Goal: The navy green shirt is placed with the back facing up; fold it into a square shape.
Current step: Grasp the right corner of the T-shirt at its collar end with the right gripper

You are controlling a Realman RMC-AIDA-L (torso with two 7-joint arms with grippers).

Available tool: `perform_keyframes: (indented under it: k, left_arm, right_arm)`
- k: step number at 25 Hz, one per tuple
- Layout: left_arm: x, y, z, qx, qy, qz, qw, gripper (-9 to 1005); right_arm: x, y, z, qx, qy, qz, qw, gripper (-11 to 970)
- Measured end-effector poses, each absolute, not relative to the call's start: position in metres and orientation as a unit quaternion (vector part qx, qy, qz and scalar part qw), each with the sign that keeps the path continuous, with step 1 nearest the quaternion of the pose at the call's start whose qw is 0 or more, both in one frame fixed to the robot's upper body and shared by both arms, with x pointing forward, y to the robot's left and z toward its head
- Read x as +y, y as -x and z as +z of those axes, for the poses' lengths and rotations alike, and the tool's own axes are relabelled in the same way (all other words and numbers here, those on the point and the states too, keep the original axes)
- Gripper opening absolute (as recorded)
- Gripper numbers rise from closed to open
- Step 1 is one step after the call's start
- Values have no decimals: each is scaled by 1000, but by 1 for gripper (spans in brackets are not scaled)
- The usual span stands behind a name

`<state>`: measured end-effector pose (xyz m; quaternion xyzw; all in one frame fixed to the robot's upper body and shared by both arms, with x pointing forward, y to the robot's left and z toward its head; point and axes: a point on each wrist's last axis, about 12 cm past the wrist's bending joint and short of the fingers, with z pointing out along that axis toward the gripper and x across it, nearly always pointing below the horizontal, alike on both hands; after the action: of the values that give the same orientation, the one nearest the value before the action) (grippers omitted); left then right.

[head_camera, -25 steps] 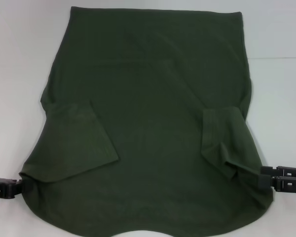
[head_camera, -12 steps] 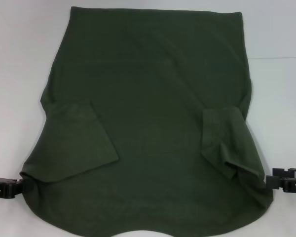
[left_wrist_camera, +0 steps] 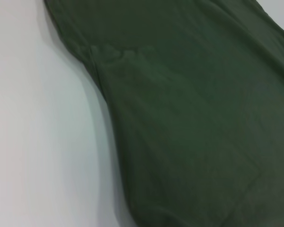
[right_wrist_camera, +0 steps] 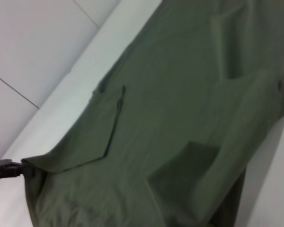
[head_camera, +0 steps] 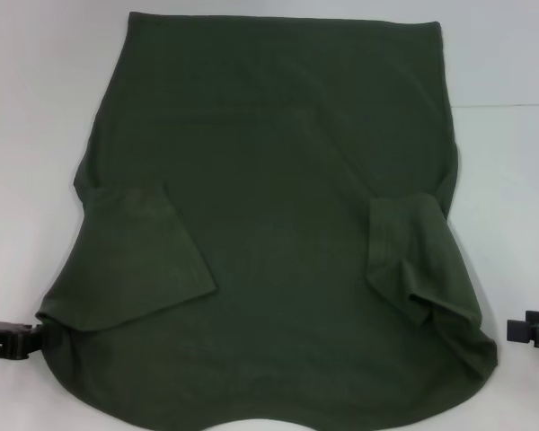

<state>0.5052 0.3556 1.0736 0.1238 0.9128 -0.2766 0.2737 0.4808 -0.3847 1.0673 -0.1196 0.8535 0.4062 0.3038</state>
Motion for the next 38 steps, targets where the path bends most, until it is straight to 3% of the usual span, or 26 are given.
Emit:
perform_keyframes:
  k: [11,38]
  left_arm:
    - [353,-506,1072,912,-124,-279,274,27]
    - [354,-507,1071,912,-123,-277,275,27]
  right_arm:
    - [-364,-491,1051,873,132,381,275,842]
    - [-348,-497,1046,873,154,385,256,821]
